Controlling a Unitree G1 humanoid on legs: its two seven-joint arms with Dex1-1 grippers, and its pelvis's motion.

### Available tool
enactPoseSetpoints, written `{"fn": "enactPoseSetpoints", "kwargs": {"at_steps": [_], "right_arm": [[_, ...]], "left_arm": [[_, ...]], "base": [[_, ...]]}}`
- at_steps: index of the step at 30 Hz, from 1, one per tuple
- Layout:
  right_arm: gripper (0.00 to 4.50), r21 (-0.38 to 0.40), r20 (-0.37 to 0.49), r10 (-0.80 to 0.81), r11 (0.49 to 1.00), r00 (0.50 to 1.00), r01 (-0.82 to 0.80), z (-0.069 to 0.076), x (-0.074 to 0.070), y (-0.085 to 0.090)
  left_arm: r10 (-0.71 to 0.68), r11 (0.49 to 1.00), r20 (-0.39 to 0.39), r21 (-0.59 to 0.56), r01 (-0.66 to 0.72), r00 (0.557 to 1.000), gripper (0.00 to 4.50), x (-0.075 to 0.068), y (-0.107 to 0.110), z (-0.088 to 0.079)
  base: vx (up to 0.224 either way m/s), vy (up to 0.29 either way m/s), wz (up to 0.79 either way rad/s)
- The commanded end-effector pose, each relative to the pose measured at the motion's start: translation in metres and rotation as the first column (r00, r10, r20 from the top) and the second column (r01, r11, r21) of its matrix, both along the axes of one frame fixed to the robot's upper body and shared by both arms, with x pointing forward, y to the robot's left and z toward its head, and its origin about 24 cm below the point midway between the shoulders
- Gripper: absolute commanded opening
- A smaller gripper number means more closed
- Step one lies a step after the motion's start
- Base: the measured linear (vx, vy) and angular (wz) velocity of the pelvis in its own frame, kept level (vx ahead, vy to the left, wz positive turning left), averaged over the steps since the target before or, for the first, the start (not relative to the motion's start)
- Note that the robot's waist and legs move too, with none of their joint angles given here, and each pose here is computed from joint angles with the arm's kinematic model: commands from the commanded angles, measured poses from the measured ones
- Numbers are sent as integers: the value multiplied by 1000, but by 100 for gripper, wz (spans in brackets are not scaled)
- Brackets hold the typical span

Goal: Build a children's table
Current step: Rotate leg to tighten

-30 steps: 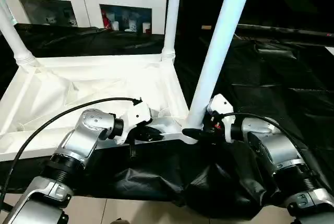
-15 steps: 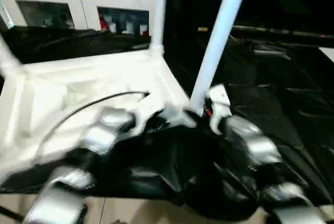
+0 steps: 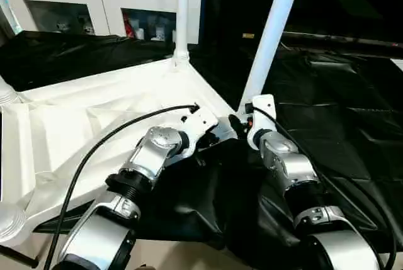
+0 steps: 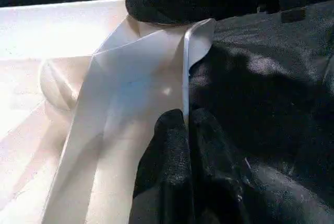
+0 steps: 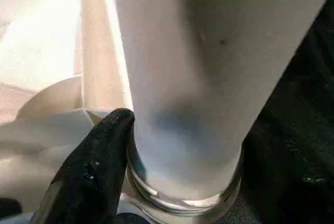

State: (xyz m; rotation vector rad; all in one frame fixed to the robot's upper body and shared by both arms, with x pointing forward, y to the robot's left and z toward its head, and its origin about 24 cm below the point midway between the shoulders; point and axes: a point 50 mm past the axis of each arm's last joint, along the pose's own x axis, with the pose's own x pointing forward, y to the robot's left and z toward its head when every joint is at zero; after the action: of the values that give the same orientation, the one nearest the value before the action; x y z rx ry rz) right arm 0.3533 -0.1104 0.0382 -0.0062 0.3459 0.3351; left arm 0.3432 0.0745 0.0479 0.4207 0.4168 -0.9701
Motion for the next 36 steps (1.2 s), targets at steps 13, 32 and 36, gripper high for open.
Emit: {"fn": "enactPoseSetpoints", "kwargs": {"at_steps": [13,32,36], "right_arm": [[307,-84,-21,614,785,789,-614,13,-33,-26],[353,0,-42,405,914,913,-405,-1,-26,-14],[387,50,-49,328,944,943,-326,-8,-26,4]], "left_arm": [[-313,948,-56,-81,308,948,0,-25,44,8],[-81,997,-13,-18,81,997,0,-8,39,3],[0,998,-6,-61,0,1000,0,-3,19,3]], "base": [[0,0,0],[0,0,0],[0,0,0]]}}
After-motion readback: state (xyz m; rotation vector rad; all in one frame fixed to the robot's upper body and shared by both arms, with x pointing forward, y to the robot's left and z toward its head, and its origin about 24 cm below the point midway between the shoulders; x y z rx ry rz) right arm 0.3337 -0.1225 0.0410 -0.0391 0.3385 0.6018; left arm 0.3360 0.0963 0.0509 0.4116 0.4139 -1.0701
